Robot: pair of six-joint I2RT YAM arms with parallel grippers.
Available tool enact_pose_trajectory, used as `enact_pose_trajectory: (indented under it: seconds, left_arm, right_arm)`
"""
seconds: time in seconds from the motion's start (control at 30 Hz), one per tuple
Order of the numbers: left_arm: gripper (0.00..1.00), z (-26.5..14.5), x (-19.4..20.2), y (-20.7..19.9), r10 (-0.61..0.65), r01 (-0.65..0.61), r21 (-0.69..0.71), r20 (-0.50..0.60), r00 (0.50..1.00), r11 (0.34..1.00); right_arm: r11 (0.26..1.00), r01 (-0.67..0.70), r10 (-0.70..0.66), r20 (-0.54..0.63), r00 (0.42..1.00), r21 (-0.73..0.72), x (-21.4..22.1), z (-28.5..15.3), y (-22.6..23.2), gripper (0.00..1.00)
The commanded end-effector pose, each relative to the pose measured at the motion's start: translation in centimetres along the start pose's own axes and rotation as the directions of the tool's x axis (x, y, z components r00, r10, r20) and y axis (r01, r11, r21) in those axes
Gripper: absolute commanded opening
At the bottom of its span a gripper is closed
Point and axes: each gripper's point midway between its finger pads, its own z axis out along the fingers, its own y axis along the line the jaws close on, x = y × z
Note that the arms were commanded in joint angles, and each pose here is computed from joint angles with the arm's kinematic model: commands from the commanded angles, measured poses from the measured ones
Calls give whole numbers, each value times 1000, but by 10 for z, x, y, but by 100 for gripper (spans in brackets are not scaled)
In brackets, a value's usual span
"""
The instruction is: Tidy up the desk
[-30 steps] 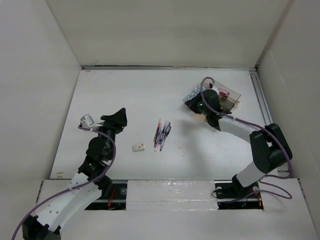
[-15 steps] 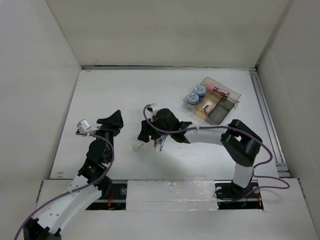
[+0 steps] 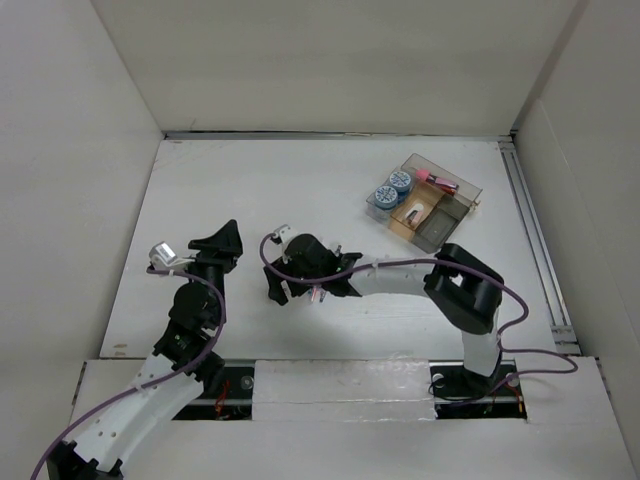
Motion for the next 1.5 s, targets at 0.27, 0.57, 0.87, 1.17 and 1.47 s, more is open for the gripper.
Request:
enact_pose_trajectory:
  seconds: [0.27,0.57,0.87,1.17,1.47]
  left_arm:
    - [61,-3,-17,-12,-60,59,28,45,997,998]
    - [61,-4,-19,-9,-64,63,23,56,996,998]
    - [61,-4,-18,-10,-57,56,24,52,997,998]
    - [61,-1,-16,-9,-43,42,14,48,998,999]
    - [61,0,-11,-12,-34,33,29,27,999,999]
  right_arm:
    - [981,126,-133,43,990,146,9,19,22,85]
    - [938,33,-83,131,988,345,0,23,-8,86]
    - [938,60,-115,143,983,341,11,36,2,84]
    - [923,79,-137,129,982,377,20,34,-6,51]
    - [926,-102,-6,285,959,362,-30,-5,-11,24]
